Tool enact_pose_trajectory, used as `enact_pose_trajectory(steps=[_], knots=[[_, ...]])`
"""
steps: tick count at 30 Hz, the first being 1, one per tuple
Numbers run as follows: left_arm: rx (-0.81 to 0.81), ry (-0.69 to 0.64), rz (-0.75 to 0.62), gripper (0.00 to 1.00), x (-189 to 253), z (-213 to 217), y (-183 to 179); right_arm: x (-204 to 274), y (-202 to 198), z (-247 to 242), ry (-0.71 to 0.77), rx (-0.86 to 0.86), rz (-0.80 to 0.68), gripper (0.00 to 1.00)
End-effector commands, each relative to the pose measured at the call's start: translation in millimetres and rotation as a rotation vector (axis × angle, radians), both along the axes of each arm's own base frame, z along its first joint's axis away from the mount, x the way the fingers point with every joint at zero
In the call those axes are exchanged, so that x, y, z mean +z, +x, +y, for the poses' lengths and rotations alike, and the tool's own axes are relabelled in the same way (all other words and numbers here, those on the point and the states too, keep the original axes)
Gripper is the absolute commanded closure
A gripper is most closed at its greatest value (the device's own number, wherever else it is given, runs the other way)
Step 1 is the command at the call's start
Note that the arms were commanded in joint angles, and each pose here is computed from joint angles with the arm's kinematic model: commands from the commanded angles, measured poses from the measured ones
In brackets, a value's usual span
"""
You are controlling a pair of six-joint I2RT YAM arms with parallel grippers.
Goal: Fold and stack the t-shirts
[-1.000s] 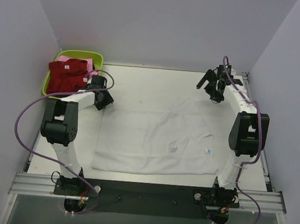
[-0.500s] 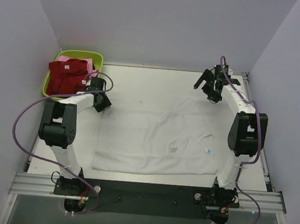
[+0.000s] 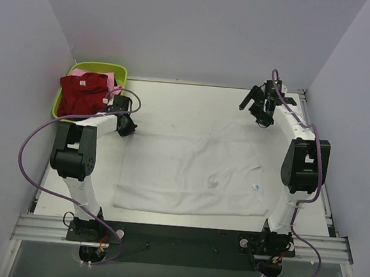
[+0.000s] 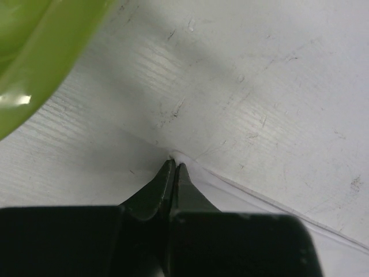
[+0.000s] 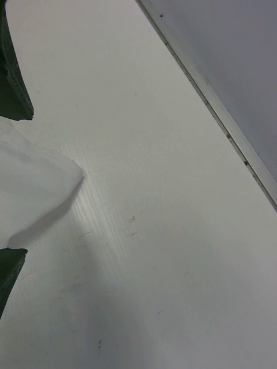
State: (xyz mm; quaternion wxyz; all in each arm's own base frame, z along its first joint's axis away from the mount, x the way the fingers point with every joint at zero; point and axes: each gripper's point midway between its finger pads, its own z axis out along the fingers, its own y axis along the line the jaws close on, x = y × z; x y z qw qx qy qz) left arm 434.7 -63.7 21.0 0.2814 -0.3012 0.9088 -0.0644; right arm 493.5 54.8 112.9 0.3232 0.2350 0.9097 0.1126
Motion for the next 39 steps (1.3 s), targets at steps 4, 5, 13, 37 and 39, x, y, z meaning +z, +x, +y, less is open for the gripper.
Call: enact_pose_trajectory(steps=[4, 5, 13, 37, 39], knots=[[-0.009, 0.012, -0.007, 1.00, -4, -2, 4, -31, 9, -2, -0.001, -0.017, 0.054, 0.11], [-0.009, 0.011, -0.007, 1.00, -4, -2, 3, -36, 9, 1, 0.013, -0.013, 0.063, 0.13], [0.001, 0.023, -0.009, 1.00, -2, 1, 1, -71, 13, 6, 0.052, -0.012, 0.134, 0.26], [0.010, 0.040, 0.006, 1.00, -5, 4, 1, -99, 25, 37, 0.122, 0.028, 0.168, 0.50], [0.011, 0.044, 0.011, 1.00, -6, 5, 0, -100, 25, 39, 0.125, 0.031, 0.170, 0.54]])
